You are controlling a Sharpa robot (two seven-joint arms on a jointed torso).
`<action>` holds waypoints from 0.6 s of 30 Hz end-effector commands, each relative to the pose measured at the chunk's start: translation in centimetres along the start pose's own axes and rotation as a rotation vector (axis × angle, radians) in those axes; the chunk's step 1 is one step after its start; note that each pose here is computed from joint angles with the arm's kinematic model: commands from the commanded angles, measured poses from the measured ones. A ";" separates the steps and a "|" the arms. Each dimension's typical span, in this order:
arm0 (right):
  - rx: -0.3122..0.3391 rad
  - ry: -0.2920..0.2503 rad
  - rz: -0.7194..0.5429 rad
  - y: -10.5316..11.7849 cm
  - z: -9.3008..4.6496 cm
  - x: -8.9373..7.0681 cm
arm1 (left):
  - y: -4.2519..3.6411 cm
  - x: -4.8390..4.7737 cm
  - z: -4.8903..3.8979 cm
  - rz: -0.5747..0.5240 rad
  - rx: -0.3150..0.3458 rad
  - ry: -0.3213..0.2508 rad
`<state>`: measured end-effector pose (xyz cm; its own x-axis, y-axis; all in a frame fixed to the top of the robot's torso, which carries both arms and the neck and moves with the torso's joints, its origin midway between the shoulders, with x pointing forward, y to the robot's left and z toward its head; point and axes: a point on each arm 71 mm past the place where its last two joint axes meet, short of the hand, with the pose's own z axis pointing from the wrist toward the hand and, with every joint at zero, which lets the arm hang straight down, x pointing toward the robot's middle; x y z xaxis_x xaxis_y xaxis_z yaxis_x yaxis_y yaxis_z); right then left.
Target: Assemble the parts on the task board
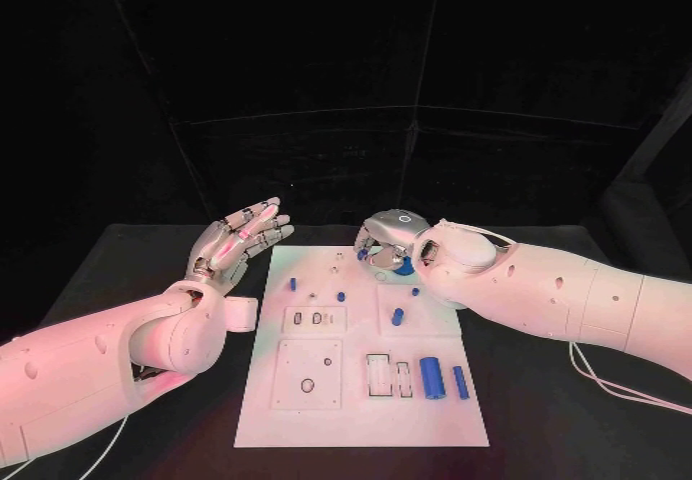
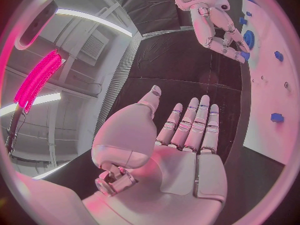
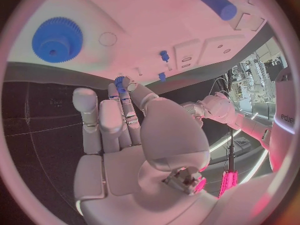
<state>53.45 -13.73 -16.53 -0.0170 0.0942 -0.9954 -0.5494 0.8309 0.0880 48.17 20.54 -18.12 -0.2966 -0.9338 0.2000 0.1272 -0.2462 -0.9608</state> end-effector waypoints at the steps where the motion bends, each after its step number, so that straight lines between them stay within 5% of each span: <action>1: -0.024 -0.087 0.010 0.3 0.3 -0.7 | -0.32 0.26 0.12 -0.011 0.036 0.015; 18: 0.009 0.005 0.027 1.4 3.0 0.6 | -0.41 0.94 0.11 -0.026 0.046 0.035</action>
<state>54.95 -10.90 -16.84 -0.0076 0.1223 -0.9925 -0.5503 0.8282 0.1062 48.05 19.93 -18.02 -0.3144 -0.9260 0.2088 0.1229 -0.2578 -0.9583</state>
